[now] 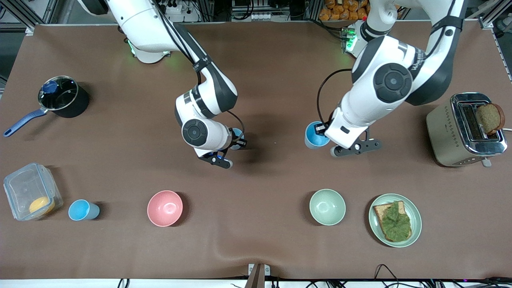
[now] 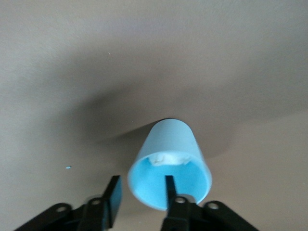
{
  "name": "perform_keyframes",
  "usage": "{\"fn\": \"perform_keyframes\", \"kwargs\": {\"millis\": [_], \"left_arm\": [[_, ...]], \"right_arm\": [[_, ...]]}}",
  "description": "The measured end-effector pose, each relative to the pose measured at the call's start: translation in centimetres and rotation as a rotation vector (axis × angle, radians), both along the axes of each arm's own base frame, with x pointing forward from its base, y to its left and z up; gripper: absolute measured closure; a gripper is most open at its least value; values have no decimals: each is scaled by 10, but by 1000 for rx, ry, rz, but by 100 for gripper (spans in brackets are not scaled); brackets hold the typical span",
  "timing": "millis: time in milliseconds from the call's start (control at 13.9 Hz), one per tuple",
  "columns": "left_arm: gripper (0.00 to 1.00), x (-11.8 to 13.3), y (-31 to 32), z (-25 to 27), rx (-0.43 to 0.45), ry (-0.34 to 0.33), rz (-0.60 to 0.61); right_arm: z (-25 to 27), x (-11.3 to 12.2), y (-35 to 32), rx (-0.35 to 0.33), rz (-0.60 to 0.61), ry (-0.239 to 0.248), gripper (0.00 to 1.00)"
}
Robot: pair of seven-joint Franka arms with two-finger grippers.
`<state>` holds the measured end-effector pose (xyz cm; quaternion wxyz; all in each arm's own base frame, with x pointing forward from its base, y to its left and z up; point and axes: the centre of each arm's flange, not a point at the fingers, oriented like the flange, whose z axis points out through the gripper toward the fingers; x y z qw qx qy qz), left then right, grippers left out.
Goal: Stack blue cups with both arms
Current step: 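Set the right gripper's cup mid-table while the left gripper carries its cup over, then withdraw the right gripper while the left gripper holds its cup above the placed cup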
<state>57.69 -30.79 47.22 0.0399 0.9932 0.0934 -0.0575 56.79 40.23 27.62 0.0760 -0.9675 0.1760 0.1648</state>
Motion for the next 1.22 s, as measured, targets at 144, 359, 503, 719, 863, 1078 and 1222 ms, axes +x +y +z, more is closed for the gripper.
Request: {"fn": "perform_keyframes", "kwargs": {"millis": [144,359,503,719,863,1078,1222], "left_arm": [[97,-4,-11,1,0,-1,10],[97,-21,-43,-1,9,8,38],[97,-32,-67,-6,7,3,56],[97,-52,-116,-24,-12,-19,109],[97,-72,-161,-42,-45,-46,159],[97,-98,-214,-75,-92,-72,213],[97,-113,-238,-100,-110,-78,220]], "right_arm": [[28,14,-21,-13,-4,50,34],[78,43,-85,-40,-25,74,1],[100,53,-135,-103,41,66,0],[119,59,-203,-147,171,91,0],[127,63,-248,-186,252,106,0],[150,65,-299,-168,323,92,0],[178,61,-332,-172,316,40,0]]}}
